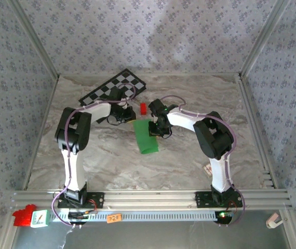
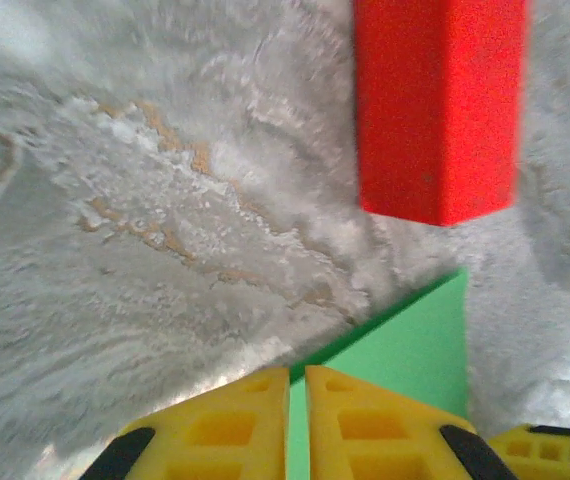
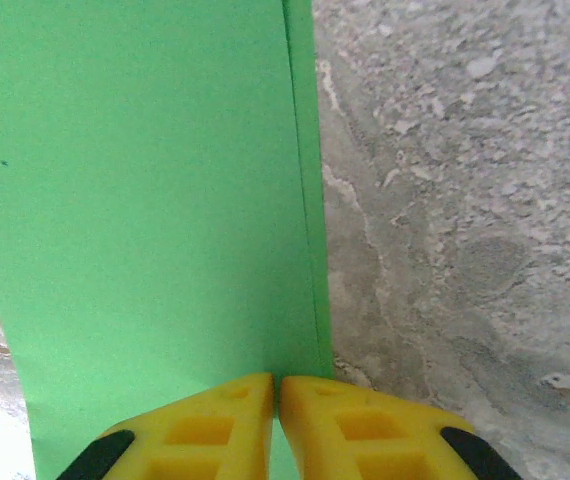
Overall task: Fold a paper plane with a square sheet of paper (pick it up from the middle)
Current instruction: First fold the square sheet of paper in half at the center of the table.
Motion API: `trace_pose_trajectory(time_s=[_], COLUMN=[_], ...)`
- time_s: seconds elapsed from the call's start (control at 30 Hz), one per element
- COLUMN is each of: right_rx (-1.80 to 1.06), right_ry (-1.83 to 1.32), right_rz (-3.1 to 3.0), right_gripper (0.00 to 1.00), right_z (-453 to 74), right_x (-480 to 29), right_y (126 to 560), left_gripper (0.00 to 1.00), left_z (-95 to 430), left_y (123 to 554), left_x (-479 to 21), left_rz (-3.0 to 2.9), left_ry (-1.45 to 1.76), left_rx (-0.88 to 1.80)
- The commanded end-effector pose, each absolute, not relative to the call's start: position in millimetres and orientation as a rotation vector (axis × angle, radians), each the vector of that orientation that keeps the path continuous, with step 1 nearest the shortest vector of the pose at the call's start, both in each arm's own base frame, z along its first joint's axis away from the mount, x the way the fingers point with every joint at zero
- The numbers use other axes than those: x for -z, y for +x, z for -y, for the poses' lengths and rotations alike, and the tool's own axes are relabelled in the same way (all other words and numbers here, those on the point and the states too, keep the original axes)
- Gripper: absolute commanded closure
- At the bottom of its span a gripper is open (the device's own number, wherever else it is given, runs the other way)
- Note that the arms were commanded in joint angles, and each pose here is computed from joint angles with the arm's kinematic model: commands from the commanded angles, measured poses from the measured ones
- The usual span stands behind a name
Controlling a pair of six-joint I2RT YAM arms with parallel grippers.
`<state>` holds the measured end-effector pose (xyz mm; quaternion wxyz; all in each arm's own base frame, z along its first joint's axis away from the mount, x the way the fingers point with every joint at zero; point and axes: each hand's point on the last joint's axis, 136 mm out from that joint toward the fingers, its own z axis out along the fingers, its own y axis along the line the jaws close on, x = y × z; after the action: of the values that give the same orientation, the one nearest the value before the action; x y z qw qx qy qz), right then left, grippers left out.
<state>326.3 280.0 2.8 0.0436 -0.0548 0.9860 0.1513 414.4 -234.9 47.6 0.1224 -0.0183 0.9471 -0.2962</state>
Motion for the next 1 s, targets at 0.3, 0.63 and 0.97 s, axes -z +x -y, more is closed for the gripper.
trace_pose_trajectory(time_s=[0.3, 0.63, 0.97], right_rx=[0.121, 0.12, 0.136], right_ry=[-0.069, -0.07, -0.065], right_rz=[-3.321, -3.328, -3.334], right_gripper=[0.82, 0.83, 0.83], right_z=[-192, -192, -190], right_x=[84, 86, 87], right_y=[260, 259, 258], left_gripper=[0.87, 0.88, 0.89], left_z=[268, 284, 262], left_y=[331, 289, 262], left_x=[-81, -47, -4], left_rz=[-2.681, -2.836, -3.008], left_ry=[-0.313, -0.329, -0.342], left_rx=[1.195, 1.156, 0.93])
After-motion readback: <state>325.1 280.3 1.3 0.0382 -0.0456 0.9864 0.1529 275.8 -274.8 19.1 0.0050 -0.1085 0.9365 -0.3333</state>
